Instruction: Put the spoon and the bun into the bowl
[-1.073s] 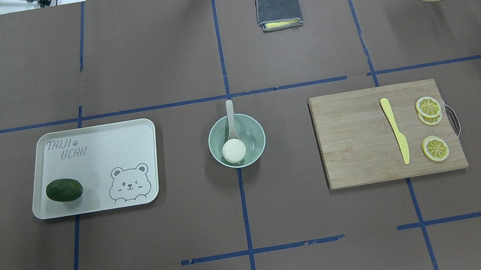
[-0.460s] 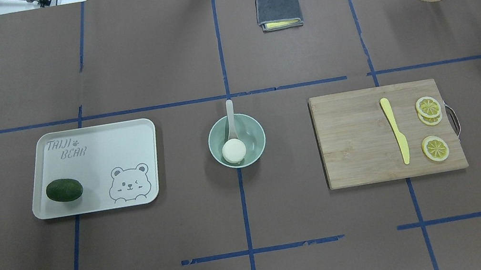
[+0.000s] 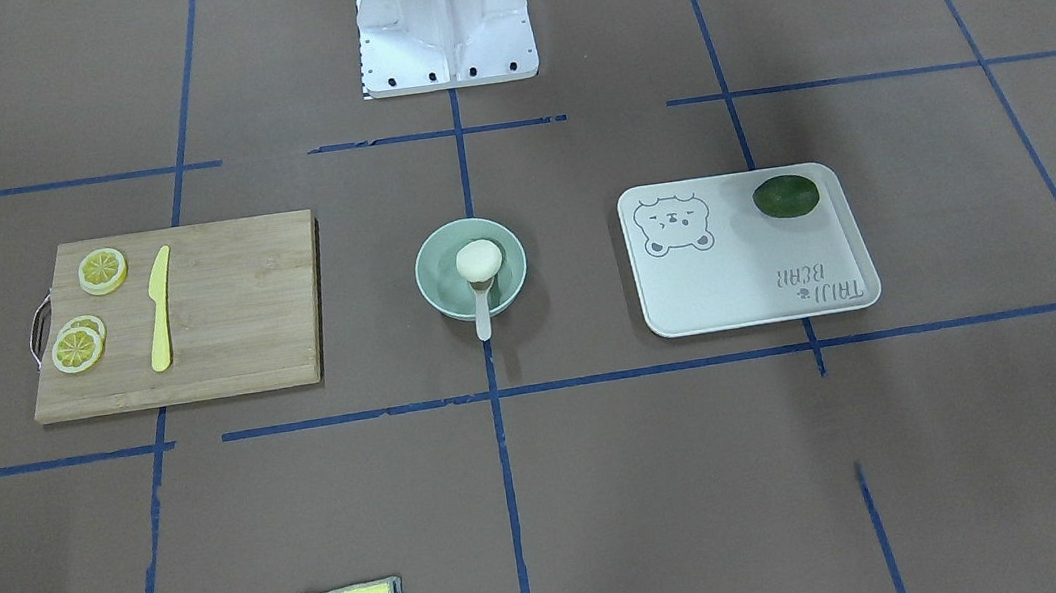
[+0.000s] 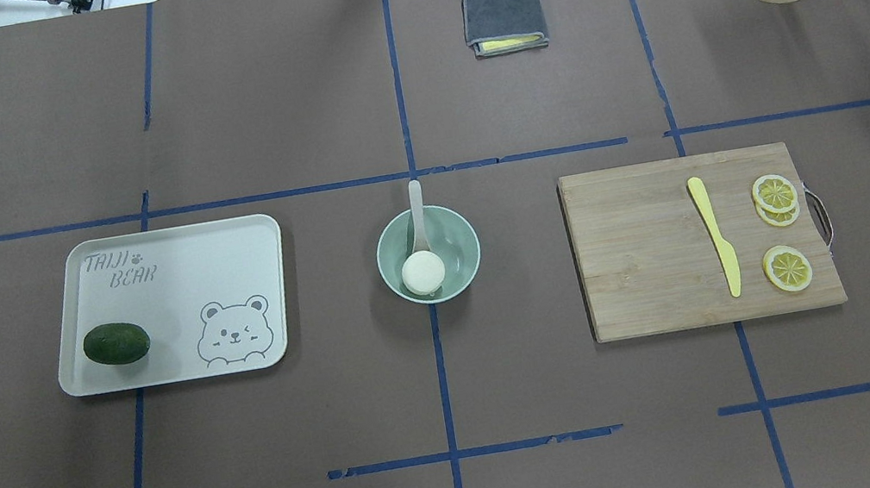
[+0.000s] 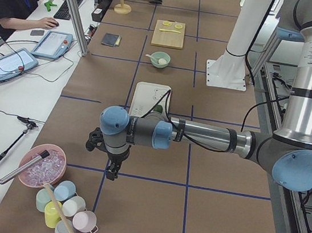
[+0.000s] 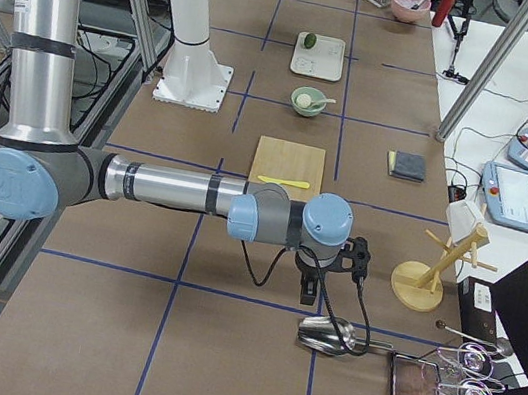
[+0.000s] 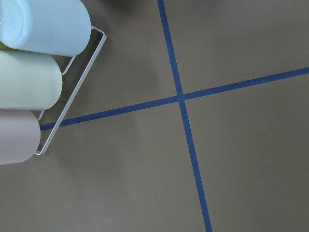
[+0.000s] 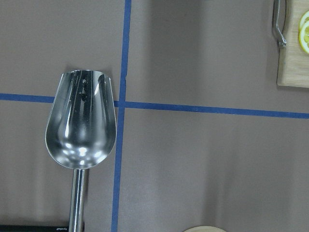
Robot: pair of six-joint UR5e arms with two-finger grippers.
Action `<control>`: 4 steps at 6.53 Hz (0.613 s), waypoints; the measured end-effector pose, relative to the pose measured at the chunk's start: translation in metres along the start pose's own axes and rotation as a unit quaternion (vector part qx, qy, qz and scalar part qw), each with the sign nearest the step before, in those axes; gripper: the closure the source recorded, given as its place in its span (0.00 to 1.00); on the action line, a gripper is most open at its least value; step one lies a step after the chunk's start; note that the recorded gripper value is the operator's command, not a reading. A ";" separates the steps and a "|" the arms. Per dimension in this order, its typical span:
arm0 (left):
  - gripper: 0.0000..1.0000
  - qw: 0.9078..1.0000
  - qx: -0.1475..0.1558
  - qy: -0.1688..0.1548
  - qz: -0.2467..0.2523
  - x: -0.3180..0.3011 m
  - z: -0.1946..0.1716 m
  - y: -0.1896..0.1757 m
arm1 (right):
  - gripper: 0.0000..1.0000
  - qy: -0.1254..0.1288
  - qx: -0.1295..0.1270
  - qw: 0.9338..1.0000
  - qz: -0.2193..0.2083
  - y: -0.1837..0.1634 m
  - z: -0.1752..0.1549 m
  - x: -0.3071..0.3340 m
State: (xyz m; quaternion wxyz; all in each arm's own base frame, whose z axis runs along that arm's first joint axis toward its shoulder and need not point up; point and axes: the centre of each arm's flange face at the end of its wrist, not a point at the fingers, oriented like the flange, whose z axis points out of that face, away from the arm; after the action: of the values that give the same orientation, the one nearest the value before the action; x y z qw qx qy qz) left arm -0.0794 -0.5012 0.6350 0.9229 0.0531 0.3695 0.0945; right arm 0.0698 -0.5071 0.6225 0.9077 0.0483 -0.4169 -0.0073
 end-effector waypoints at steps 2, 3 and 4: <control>0.00 1.000 0.000 0.000 -0.001 0.000 0.000 0.000 | 0.00 0.003 0.000 1.000 0.000 0.001 0.000 0.001; 0.00 1.000 0.000 0.000 -0.001 0.000 0.000 0.000 | 0.00 0.003 -0.001 1.000 0.000 0.002 0.001 0.002; 0.00 1.000 0.000 0.000 0.000 0.000 0.000 0.000 | 0.00 0.004 -0.001 1.000 0.001 0.002 0.001 0.002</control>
State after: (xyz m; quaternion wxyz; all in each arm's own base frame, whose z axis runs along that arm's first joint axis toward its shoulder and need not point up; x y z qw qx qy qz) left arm -0.0794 -0.5011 0.6355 0.9229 0.0528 0.3695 0.0944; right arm 0.0703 -0.5055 0.6247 0.9092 0.0474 -0.4135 -0.0070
